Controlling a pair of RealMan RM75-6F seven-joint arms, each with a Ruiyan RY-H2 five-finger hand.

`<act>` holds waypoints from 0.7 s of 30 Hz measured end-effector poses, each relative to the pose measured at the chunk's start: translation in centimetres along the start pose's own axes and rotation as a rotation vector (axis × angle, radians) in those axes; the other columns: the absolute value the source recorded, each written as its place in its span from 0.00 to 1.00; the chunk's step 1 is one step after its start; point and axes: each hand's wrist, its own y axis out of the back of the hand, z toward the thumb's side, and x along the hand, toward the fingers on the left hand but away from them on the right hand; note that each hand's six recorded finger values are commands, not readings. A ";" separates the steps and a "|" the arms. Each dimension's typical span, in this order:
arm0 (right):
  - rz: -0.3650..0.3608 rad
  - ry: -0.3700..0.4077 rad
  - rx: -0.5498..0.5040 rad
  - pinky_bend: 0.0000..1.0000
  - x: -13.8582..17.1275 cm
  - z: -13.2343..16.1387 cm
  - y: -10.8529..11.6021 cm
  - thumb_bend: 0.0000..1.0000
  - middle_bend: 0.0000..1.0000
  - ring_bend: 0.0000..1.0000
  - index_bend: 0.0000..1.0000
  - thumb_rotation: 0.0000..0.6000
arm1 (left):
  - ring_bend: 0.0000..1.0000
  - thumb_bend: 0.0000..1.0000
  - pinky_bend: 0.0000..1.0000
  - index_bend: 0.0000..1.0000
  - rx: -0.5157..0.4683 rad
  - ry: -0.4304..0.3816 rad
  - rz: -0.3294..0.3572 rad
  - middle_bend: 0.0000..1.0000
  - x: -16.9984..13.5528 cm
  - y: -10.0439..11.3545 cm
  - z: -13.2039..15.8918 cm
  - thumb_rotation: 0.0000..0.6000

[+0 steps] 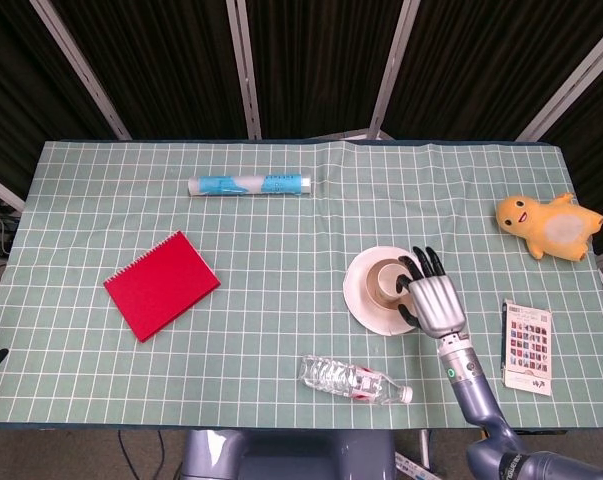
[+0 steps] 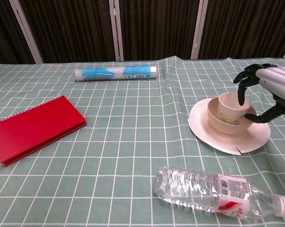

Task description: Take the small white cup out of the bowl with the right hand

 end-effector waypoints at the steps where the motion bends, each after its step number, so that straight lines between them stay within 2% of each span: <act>1: 0.003 -0.005 0.004 0.00 -0.2 -0.1 -0.2 0.24 0.16 0.00 0.50 1.00 | 0.00 0.00 0.00 0.00 0.000 -0.001 -0.001 0.00 0.0 0.0 0.0 1.00; 9: 0.013 -0.022 0.014 0.00 -1.1 -0.3 -1.1 0.25 0.18 0.00 0.52 1.00 | 0.00 0.00 0.00 0.00 0.000 -0.001 -0.004 0.00 0.1 -0.1 0.0 1.00; 15: 0.013 -0.019 0.002 0.00 -1.0 -0.1 -1.3 0.44 0.23 0.00 0.59 1.00 | 0.00 0.00 0.00 0.00 0.002 -0.002 -0.006 0.00 0.0 -0.1 0.1 1.00; 21: 0.009 -0.015 -0.002 0.00 -0.8 0.1 -1.3 0.49 0.25 0.00 0.64 1.00 | 0.00 0.00 0.00 0.00 0.002 -0.003 -0.007 0.00 0.0 -0.2 0.1 1.00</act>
